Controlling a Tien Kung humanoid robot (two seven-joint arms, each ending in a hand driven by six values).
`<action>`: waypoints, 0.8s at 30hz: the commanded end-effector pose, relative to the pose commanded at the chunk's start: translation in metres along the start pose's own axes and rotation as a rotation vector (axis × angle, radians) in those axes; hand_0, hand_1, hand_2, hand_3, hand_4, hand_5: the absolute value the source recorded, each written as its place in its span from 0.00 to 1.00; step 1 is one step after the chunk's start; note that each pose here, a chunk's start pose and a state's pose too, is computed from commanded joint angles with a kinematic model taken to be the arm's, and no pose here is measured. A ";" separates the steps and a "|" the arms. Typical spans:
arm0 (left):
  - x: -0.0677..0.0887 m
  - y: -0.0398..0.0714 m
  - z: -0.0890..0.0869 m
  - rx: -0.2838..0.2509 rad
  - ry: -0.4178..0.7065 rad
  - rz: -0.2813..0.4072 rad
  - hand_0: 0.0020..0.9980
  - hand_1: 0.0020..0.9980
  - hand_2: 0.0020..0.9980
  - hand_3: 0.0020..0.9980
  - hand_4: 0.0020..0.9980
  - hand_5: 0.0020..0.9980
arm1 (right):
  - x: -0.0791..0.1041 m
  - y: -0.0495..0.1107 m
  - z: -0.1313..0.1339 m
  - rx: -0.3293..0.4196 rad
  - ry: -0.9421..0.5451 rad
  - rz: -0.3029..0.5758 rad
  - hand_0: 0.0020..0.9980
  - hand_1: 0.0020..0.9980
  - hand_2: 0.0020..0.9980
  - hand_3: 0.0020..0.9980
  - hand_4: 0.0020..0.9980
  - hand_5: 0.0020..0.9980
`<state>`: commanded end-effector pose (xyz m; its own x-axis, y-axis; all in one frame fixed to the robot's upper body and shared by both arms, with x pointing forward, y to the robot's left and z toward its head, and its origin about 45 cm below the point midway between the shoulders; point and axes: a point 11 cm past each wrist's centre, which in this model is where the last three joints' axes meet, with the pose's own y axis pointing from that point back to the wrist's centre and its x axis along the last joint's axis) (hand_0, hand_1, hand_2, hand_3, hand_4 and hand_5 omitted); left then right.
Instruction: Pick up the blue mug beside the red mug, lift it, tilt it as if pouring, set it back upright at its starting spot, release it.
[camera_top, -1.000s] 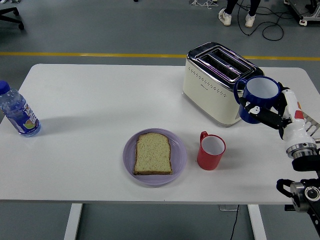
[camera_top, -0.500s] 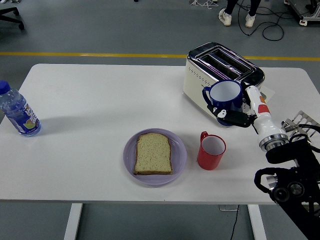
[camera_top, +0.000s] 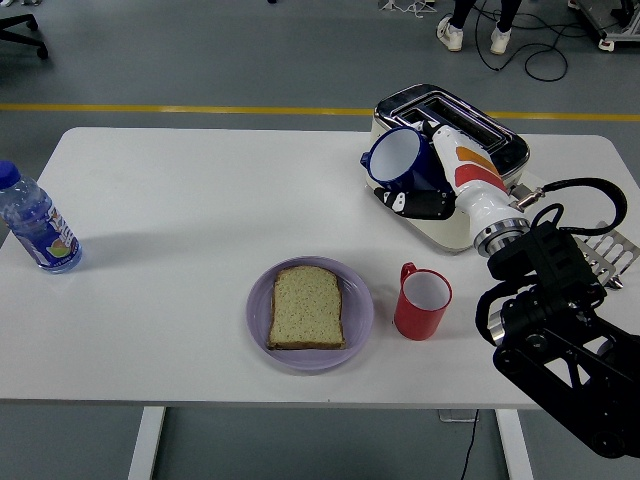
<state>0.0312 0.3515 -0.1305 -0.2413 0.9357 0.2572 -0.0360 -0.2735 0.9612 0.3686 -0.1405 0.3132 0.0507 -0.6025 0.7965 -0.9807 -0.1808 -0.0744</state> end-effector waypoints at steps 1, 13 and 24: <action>0.000 0.000 0.000 0.000 0.001 0.000 0.63 0.65 0.65 0.51 0.24 0.86 | -0.002 -0.002 -0.002 0.013 0.037 -0.006 0.31 0.31 0.50 0.54 0.68 0.00; 0.000 0.000 -0.001 0.002 0.009 0.000 0.63 0.65 0.65 0.51 0.24 0.86 | -0.029 -0.008 -0.022 0.145 0.362 -0.090 0.32 0.31 0.50 0.54 0.67 0.00; -0.001 0.000 0.000 0.003 0.021 -0.001 0.63 0.65 0.65 0.51 0.24 0.86 | -0.041 -0.011 -0.022 0.277 0.743 -0.107 0.32 0.31 0.50 0.54 0.67 0.00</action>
<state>0.0313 0.3508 -0.1306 -0.2616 0.9312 0.2539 -0.0334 -0.2716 0.9618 0.3727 -0.0967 0.2945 -0.0932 0.0869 0.9918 -0.8900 -0.4538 -0.0439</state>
